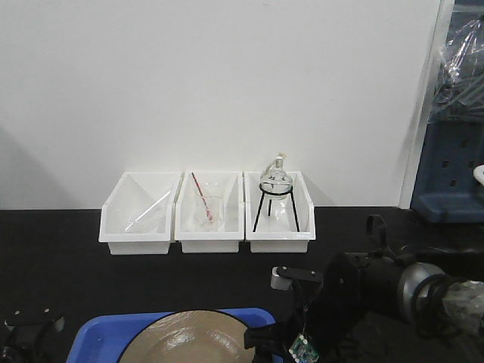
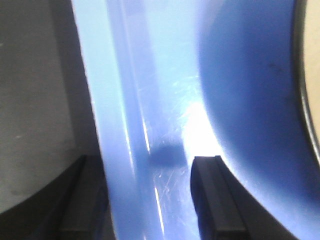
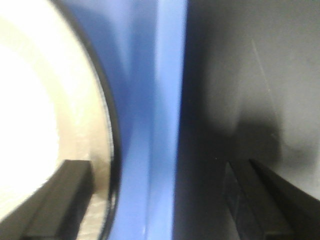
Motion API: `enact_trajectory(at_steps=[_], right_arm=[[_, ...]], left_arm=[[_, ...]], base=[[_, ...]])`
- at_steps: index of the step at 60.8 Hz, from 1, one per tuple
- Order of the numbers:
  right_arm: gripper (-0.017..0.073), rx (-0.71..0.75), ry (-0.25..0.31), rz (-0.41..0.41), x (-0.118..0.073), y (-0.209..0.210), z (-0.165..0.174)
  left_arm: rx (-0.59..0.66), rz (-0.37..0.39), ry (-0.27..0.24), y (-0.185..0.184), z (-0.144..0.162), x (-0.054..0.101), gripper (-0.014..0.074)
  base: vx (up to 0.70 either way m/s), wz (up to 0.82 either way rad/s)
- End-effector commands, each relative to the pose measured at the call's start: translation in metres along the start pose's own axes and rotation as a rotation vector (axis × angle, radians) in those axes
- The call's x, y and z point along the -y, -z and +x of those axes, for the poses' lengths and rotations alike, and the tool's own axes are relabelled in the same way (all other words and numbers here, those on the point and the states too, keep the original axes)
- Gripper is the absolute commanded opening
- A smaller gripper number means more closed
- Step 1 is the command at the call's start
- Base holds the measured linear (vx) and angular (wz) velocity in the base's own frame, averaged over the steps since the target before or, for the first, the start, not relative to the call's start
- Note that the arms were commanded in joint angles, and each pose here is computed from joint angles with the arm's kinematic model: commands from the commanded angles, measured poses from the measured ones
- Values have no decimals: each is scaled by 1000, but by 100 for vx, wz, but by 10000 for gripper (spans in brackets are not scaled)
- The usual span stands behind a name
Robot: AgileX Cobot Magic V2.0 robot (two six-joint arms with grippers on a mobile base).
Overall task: Place disk in tray to left cabinet
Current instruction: 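Grasp the blue tray's near rim with the left gripper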
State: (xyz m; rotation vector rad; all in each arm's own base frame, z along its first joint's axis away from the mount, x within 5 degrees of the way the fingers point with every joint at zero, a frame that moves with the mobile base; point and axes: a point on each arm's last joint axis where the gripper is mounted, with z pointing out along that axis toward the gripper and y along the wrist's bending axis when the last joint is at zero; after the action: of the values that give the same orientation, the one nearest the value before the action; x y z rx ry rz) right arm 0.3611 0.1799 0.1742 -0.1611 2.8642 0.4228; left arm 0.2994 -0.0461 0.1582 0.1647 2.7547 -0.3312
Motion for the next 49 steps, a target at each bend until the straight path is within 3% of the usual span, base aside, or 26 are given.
enact_trajectory(at_steps=[1,11,23,33,49], right_arm=[[571,84,35,-5,-5,27,-10],[571,53,6,8,8,36,-10],[568,148,-60,2,32,67,-22],[564,131,-33,11,42,69,-22],[554,109,-53,-20,43,52,-24]], left_arm=[[91,9,8,14,-13,7,461],[91,9,8,14,-13,7,461],[97,6,8,14,-14,6,461],[111,0,8,15,-15,6,461],[114,-2,8,15,-15,6,461]], base=[[0,0],[0,0],[0,0],[0,0],[0,0]])
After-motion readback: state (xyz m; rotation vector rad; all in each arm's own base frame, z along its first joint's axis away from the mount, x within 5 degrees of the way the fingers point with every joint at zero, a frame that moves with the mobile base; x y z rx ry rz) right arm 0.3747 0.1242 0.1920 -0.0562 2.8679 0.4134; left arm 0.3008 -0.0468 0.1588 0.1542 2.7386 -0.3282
